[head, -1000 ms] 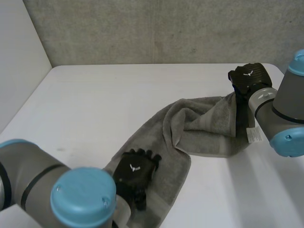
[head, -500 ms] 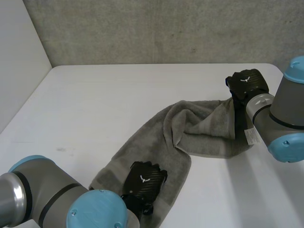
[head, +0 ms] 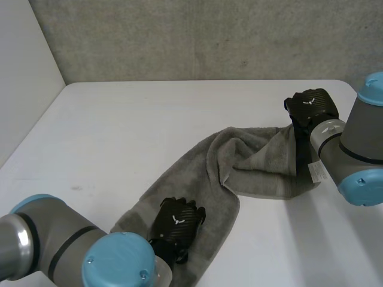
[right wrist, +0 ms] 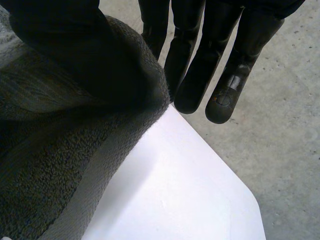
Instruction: Fold the towel.
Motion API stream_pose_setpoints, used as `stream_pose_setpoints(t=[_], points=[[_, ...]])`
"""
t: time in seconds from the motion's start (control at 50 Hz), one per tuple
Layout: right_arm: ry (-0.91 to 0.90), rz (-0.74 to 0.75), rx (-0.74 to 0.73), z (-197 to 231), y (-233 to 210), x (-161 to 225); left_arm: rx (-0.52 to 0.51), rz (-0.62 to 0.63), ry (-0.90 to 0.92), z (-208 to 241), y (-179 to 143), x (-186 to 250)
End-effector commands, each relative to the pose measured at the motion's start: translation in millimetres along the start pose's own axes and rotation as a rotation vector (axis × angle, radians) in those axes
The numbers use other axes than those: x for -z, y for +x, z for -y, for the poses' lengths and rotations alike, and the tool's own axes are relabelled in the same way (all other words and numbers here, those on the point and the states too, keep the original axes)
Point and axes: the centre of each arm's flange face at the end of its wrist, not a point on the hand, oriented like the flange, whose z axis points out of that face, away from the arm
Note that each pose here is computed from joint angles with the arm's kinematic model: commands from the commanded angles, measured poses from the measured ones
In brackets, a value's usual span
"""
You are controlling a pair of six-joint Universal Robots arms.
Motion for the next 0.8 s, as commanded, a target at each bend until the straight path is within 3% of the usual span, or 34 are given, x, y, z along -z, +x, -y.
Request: stream_pose_setpoints(t=[0.02, 0.8], points=[[-0.001, 0.000, 0.000, -0.4, -0.1, 0.1, 0.007, 0.001, 0.002, 8.0, -4.9, 14.9], [-0.010, 0.012, 0.002, -4.0, -3.3, 0.4, -0.004, -0.014, -0.040, -15.4, 0.7, 5.8]])
